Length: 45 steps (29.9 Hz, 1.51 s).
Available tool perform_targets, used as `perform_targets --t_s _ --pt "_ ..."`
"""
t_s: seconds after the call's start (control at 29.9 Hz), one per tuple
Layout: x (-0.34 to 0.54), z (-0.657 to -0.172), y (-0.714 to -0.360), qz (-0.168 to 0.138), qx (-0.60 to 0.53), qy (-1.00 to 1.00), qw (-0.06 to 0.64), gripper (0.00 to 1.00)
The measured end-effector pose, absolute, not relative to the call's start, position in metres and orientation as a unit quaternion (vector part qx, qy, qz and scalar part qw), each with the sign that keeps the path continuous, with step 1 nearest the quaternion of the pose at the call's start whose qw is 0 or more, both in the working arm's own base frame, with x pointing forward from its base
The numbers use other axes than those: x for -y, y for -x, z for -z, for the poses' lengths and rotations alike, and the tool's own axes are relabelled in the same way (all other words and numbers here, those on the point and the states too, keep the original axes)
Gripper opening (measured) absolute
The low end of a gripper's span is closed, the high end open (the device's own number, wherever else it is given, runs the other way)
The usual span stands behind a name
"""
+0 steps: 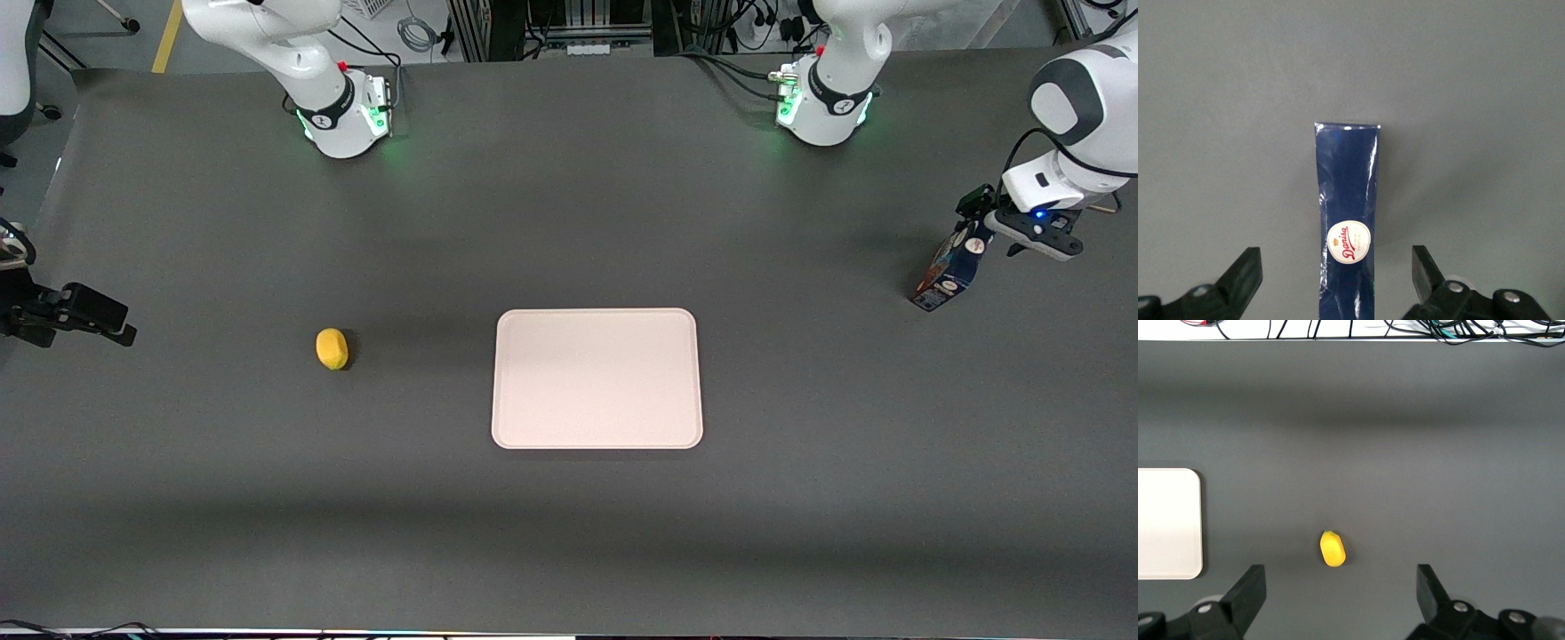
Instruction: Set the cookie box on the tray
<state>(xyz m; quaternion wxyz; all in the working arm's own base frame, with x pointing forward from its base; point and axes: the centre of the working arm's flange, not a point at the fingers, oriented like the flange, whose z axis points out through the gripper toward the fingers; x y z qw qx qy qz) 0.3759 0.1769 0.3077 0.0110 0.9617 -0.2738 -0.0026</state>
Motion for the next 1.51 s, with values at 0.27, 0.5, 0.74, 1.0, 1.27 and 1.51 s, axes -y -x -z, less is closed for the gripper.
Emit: perform_targets --t_s 0.27,0.5,0.74,1.0,1.27,1.51 --pt "-0.175 -0.301 -0.375 -0.005 0.275 -0.961 0.005 1.0" --pt "-0.17 -0.279 -0.369 -0.02 0.284 -0.958 -0.011 1.0" --pt "-0.168 -0.263 -0.364 -0.013 0.288 -0.958 -0.01 1.0" --pt "-0.17 -0.255 -0.367 -0.019 0.298 -0.954 -0.021 1.0" --pt "-0.171 -0.243 -0.366 -0.012 0.3 -0.953 -0.021 1.0" --pt "-0.171 -0.24 -0.366 -0.012 0.301 -0.953 -0.023 1.0"
